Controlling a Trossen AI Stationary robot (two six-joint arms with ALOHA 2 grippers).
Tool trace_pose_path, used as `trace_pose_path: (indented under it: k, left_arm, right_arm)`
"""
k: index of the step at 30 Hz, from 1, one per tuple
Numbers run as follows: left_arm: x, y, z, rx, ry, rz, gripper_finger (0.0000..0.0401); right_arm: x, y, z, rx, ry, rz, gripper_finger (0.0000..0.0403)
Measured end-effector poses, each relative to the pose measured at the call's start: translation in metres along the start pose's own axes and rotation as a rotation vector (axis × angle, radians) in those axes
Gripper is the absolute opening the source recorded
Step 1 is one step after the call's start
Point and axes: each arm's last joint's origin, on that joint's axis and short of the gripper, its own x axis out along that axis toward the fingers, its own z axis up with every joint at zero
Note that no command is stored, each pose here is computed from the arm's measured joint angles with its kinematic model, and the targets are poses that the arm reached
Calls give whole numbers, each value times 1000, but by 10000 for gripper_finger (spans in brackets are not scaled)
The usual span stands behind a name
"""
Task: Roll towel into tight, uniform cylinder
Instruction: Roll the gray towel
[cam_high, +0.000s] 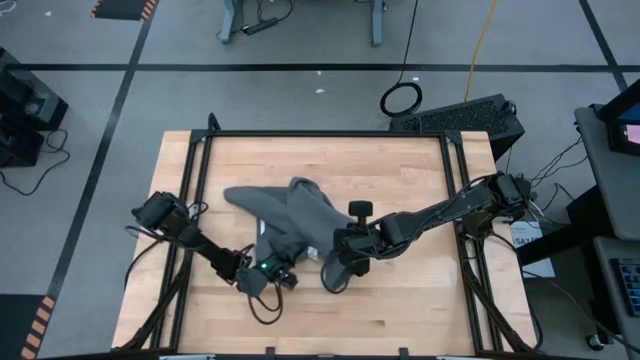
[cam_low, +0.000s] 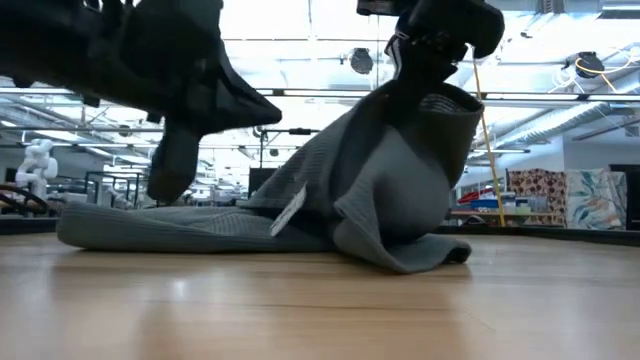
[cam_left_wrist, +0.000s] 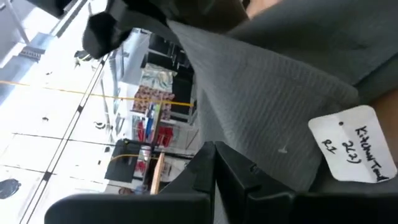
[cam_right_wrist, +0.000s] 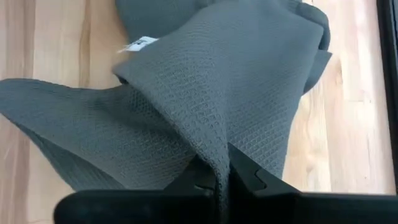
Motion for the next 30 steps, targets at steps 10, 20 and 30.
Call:
trace_pose_path:
  k: [10,20,30]
  left_arm:
    - [1,-22,-12,36,-70,-243,96]
    - [31,-18,-26,48,-37,-272,213]
    - [41,-9,-16,-15,-44,-266,164]
  right_arm:
    - [-4,9,-2,-25,-3,9,4]
    - [-2,5,2,-10,-34,8,4]
    - [-2,5,4,-15,-51,12,4]
